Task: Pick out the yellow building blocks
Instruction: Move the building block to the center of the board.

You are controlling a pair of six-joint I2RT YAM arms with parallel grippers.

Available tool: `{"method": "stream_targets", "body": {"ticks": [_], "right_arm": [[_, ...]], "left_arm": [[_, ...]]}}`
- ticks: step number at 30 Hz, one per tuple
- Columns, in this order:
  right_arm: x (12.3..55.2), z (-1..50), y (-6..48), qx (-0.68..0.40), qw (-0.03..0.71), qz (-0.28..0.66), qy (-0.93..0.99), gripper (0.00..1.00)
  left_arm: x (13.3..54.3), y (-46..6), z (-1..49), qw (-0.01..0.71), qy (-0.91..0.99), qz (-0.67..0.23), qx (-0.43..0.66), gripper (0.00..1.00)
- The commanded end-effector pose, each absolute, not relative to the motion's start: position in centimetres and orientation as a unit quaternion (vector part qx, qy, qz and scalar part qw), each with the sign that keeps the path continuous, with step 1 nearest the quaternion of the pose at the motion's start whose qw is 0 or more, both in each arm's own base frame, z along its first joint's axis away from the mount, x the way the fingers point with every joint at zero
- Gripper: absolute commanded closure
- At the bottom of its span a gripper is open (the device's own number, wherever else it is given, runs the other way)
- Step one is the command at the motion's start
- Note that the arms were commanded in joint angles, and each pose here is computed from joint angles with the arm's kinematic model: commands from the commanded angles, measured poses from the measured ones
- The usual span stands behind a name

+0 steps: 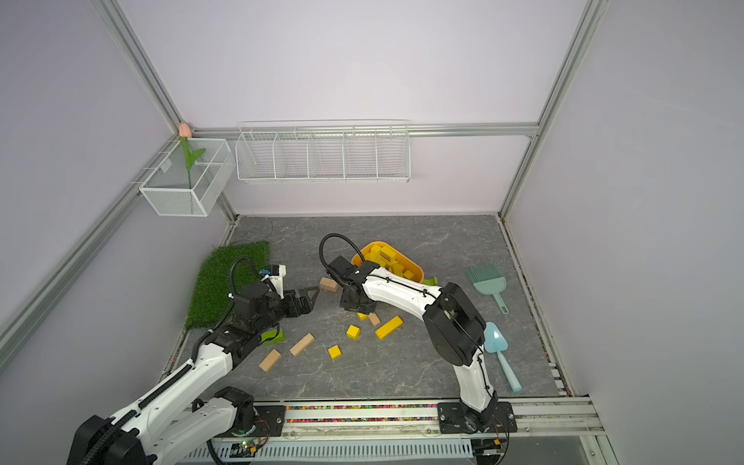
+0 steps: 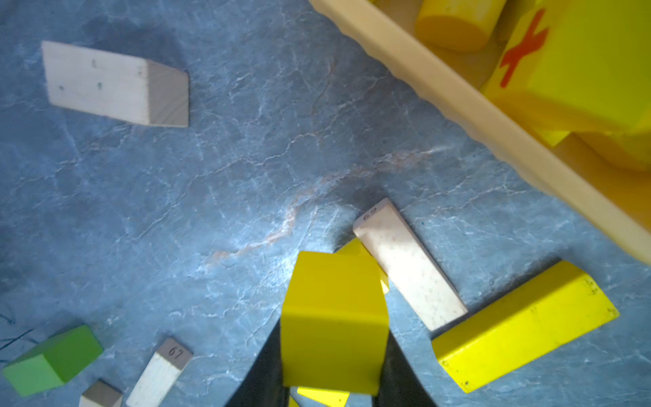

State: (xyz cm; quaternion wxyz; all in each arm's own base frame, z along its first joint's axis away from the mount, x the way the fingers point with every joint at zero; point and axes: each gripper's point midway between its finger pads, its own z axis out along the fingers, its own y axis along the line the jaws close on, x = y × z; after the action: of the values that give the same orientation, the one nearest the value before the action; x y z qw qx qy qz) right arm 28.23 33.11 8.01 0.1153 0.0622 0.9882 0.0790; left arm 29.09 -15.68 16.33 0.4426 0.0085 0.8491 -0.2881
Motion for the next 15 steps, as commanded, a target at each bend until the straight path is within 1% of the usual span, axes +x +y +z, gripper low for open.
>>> {"method": "stream_targets", "body": {"ticks": [1, 5, 9, 15], "right_arm": [[26.9, 8.7, 31.7, 0.052, 0.117, 0.064, 0.99, 0.74], [25.7, 8.5, 30.2, 0.059, 0.113, 0.053, 0.99, 0.71], [24.6, 8.7, 29.1, 0.046, 0.11, 0.048, 0.992, 0.71], [23.9, 11.2, 26.4, -0.008, 0.134, 0.024, 0.991, 0.7]], "left_arm": [[29.1, -15.3, 17.7, 0.451, 0.844, -0.291, 0.0, 0.0], [29.0, -15.4, 17.6, 0.44, 0.85, -0.288, 0.0, 0.0], [29.4, -15.8, 17.1, 0.426, 0.858, -0.288, 0.003, 0.0], [30.5, -15.5, 16.4, 0.418, 0.867, -0.27, -0.016, 0.0]]}}
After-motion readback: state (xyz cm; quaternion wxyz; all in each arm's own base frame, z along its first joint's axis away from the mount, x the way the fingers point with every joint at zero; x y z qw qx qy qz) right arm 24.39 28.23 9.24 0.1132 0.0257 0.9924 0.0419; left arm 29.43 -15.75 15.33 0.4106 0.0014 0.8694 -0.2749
